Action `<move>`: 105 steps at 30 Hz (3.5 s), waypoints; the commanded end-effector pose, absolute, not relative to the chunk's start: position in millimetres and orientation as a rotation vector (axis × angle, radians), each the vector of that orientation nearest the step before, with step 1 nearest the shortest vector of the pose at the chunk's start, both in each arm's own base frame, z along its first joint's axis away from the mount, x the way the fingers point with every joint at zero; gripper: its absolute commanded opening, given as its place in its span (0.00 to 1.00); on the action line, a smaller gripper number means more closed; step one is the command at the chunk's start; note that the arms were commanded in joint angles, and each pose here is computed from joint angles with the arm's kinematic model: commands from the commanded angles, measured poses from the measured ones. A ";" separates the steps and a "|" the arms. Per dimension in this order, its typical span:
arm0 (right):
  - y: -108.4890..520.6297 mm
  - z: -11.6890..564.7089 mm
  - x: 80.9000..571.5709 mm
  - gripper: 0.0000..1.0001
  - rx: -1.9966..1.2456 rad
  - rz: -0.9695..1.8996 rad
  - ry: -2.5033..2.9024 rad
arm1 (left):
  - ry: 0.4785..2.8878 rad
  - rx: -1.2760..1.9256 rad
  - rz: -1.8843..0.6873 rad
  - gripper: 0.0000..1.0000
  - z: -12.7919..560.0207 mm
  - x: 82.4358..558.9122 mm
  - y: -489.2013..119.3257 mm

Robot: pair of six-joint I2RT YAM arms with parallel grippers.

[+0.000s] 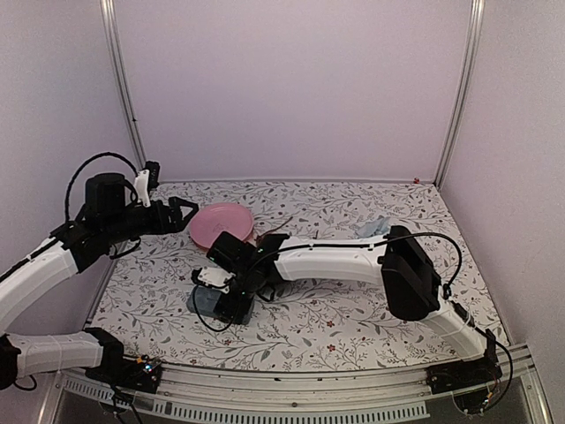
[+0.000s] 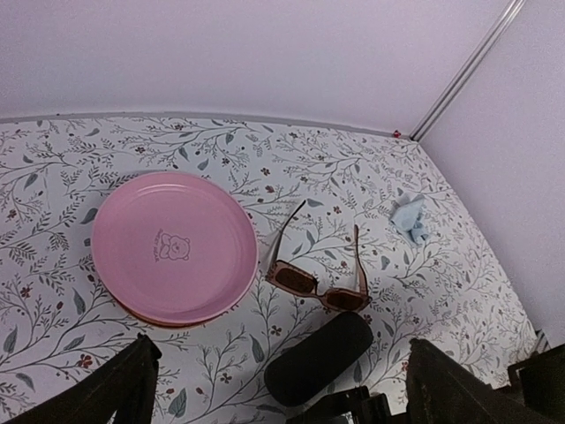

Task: Organize the sunglasses
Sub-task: Move the case with the sunglasses to the center of the board, then move the sunglasses case to the center of the board.

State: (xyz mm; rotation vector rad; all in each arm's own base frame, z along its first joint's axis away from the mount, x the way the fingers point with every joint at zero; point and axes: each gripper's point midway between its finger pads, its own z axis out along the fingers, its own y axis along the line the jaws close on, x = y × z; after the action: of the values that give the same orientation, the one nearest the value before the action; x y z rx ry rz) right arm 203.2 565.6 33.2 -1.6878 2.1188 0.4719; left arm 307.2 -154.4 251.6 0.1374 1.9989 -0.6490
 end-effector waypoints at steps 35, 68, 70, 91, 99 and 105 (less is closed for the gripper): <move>334.6 138.1 240.7 0.99 -0.745 0.664 2.273 | 2.262 0.762 -0.593 0.99 91.8 317.1 -301.6; 314.0 124.0 232.3 0.99 -0.684 0.656 2.320 | 2.464 0.963 -0.783 0.89 39.1 248.5 -359.1; 314.8 121.0 231.3 0.99 -0.667 0.673 2.333 | 2.474 0.954 -0.798 0.88 39.3 243.1 -364.6; 296.1 101.4 220.4 0.99 -0.388 0.747 2.446 | 2.482 0.934 -0.847 0.93 48.5 182.8 -385.6; 313.3 88.3 211.2 0.99 -0.410 0.820 2.470 | 2.377 0.957 -1.007 0.94 74.0 165.0 -386.4; 347.2 83.4 201.9 0.99 -0.505 0.771 2.493 | 2.324 0.889 -0.928 0.96 98.5 165.8 -355.0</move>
State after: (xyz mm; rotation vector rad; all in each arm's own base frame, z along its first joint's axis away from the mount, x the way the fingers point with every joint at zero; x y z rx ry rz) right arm 204.8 317.2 74.2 -0.4570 2.5168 0.7628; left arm 165.1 -366.0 71.3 0.9348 2.4082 -0.9423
